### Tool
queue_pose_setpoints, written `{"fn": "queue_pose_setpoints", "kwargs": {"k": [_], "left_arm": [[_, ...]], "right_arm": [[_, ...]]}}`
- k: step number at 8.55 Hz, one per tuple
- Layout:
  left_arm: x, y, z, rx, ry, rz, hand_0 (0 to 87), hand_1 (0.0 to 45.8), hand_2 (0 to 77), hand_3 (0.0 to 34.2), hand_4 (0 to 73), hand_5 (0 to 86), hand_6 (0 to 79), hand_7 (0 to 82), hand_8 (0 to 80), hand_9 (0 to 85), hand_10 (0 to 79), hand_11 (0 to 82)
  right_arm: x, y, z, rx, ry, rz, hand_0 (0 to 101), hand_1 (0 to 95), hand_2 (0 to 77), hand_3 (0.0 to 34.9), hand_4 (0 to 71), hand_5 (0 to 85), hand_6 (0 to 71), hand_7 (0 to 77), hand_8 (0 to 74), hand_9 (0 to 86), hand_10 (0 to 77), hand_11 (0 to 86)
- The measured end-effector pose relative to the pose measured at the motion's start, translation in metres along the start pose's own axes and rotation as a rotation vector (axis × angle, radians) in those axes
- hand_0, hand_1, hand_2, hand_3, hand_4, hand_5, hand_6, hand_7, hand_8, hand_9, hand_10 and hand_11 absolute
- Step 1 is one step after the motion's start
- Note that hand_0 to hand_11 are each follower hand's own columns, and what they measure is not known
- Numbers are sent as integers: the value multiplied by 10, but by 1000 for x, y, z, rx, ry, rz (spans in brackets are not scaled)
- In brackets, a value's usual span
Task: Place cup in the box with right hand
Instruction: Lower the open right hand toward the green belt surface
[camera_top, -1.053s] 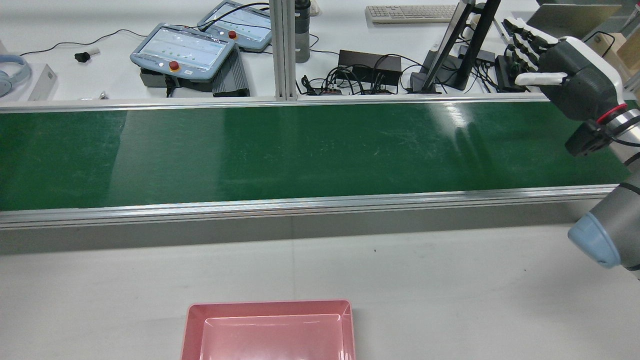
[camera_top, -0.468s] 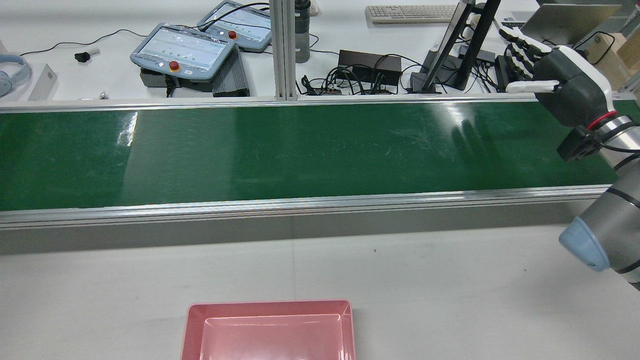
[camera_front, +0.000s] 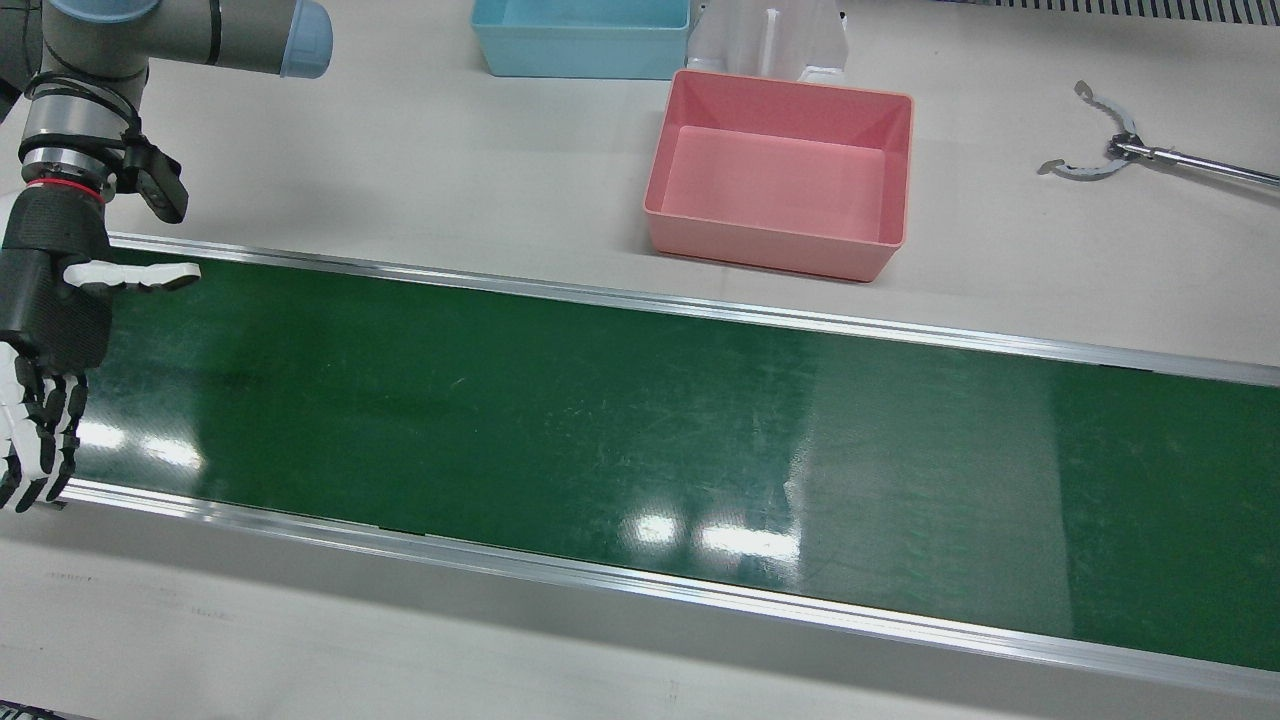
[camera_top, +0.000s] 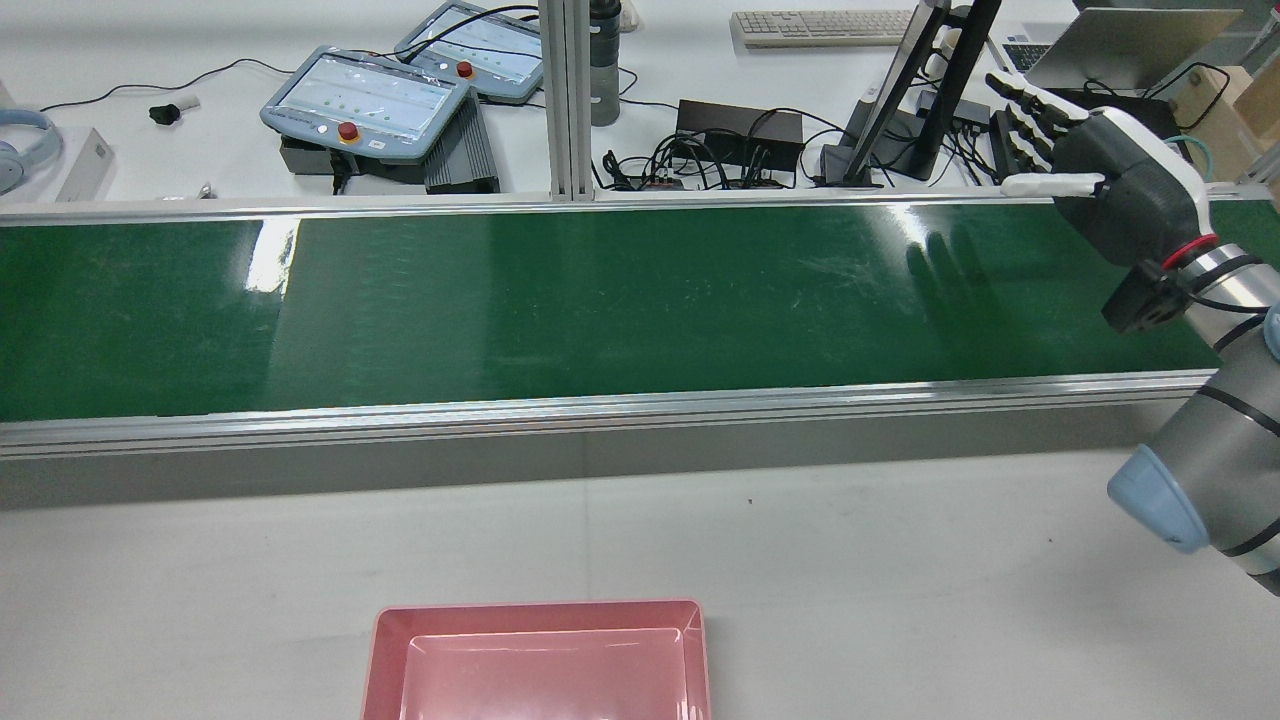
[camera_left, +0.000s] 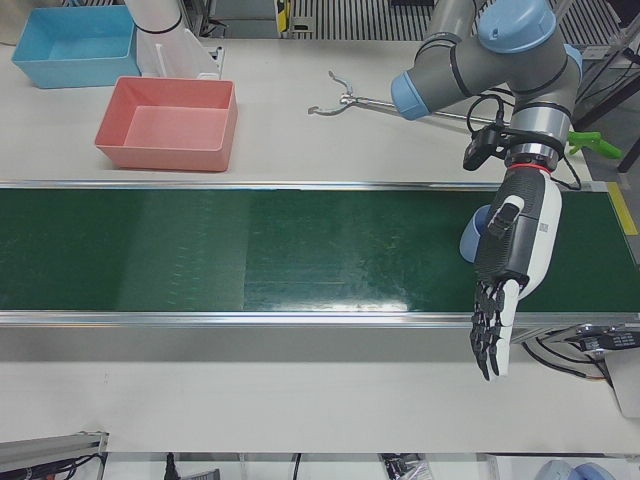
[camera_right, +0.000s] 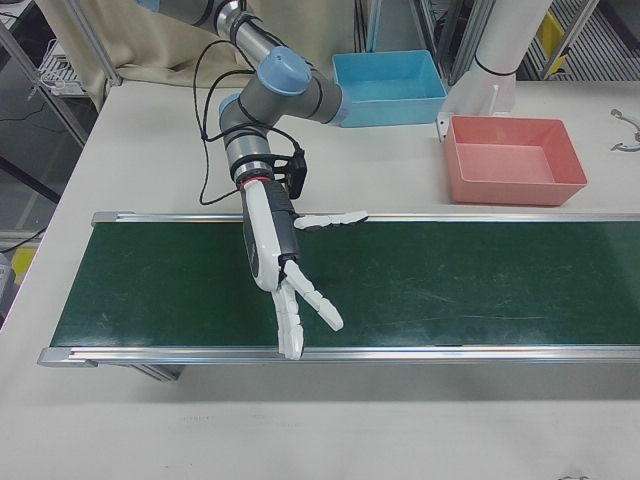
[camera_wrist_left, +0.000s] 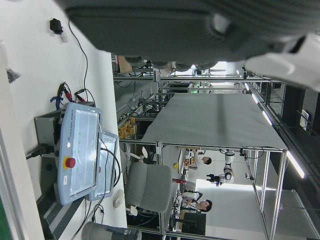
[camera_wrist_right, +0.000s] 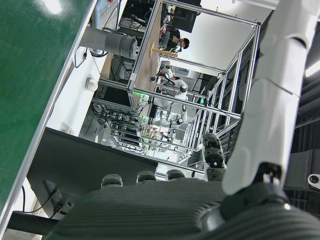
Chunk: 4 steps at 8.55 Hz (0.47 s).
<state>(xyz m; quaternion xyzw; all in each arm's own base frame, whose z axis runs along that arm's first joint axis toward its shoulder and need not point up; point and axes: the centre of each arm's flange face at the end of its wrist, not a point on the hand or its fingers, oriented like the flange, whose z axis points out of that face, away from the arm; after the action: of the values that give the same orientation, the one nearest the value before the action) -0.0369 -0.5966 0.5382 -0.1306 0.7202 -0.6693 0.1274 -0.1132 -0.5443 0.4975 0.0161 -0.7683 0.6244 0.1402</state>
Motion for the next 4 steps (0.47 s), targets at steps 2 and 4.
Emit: {"fn": "queue_pose_setpoints", "kwargs": {"k": [2, 4], "left_arm": [[0, 0, 0, 0, 0, 0, 0, 5, 5, 0, 0, 0, 0, 0, 0, 0, 0, 0], [0, 0, 0, 0, 0, 0, 0, 5, 5, 0, 0, 0, 0, 0, 0, 0, 0, 0]], "right_arm": [[0, -2, -3, 27, 8, 7, 529, 224, 5, 108, 0, 49, 5, 16, 0, 11, 0, 11], [0, -1, -4, 33, 11, 8, 529, 224, 5, 108, 0, 49, 5, 16, 0, 11, 0, 11]]}}
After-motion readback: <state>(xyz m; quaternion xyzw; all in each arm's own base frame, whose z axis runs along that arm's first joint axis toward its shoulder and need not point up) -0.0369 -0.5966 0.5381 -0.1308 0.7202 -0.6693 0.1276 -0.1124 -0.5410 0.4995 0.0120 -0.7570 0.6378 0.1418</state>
